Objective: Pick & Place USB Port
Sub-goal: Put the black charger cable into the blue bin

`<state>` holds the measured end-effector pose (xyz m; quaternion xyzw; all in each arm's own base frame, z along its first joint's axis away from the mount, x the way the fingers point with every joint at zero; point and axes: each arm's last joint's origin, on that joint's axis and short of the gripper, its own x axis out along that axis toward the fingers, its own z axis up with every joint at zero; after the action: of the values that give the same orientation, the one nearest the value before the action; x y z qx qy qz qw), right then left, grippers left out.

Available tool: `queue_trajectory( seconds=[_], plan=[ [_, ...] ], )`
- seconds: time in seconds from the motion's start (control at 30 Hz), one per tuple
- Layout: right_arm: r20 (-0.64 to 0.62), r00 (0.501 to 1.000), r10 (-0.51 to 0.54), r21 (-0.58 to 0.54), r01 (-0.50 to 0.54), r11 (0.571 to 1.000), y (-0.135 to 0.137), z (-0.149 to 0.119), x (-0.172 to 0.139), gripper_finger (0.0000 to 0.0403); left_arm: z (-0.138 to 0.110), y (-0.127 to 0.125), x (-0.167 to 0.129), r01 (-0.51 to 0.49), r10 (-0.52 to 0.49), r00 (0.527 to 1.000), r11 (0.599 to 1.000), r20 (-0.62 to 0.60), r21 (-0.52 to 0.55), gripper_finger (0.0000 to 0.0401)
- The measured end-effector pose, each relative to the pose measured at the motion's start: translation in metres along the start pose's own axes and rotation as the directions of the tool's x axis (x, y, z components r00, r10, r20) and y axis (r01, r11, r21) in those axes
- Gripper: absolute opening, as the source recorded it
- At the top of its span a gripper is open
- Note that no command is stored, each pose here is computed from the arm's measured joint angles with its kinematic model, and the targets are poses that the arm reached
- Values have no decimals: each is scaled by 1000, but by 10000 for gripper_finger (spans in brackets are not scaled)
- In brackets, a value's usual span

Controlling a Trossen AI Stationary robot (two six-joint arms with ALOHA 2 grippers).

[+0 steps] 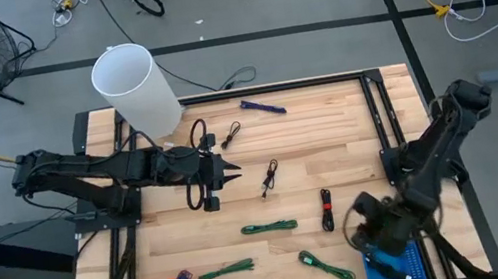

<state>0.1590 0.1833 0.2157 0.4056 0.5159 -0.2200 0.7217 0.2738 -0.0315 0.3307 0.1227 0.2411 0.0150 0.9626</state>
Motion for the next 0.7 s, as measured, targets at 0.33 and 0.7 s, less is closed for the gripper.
queue_trajectory(
  seconds=[0.33,0.7],
  plan=[
    [25,997,-70,63,68,996,-13,35,26,150,0,0,0,1,-1,1000,1000,-1,0,78],
    [162,981,105,81,-119,990,-38,63,72,172,0,0,0,0,0,1000,1000,-1,0,78]
  ],
)
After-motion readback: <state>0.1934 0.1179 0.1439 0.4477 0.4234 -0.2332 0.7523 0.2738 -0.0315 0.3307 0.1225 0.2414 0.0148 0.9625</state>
